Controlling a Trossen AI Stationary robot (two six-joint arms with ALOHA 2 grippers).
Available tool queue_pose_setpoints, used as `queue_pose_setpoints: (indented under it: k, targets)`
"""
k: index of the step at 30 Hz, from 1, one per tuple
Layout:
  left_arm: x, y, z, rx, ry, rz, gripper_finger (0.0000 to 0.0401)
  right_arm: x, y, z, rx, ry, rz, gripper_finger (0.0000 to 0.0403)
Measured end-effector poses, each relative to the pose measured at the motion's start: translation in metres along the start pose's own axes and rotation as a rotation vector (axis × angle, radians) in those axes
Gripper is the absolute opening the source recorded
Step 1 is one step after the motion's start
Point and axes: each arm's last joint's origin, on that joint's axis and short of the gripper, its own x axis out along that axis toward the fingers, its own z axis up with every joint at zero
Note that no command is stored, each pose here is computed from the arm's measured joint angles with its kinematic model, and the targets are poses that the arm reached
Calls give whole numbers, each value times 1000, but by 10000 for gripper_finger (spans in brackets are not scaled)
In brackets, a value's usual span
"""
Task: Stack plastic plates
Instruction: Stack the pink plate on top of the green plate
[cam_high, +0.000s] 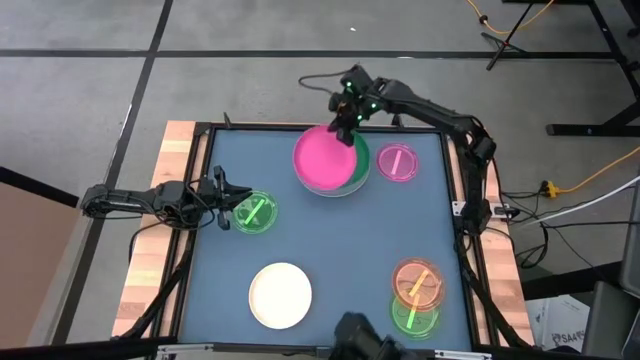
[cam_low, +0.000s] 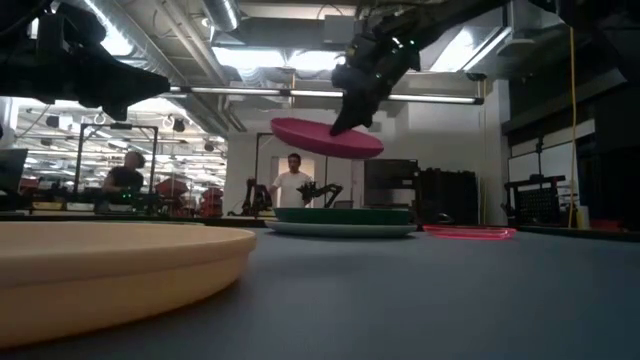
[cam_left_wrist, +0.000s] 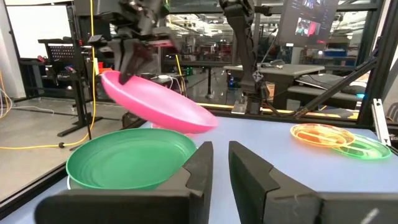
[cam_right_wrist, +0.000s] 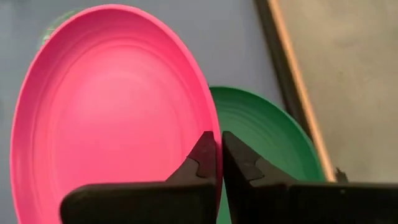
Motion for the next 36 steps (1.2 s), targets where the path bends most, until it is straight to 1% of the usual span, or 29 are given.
queue_pose_setpoints:
  k: [6, 11, 15, 23, 28, 36]
  targets:
    - [0, 0, 0, 0, 0, 0, 46, -14, -30, -11, 57, 16, -107, 0]
    - [0, 0, 0, 0, 0, 0, 46, -17, -47, -20, 93, 30, -153, 0]
    - [0, 0, 0, 0, 0, 0, 46, -5, -58, -29, 119, 64, -155, 0]
    - [0, 0, 0, 0, 0, 0, 46, 37, -73, -50, 157, 148, -118, 0]
    - [0, 0, 0, 0, 0, 0, 46, 60, -81, -62, 170, 177, -106, 0]
    - [0, 0, 0, 0, 0, 0, 46, 73, -84, -70, 182, 205, -97, 0]
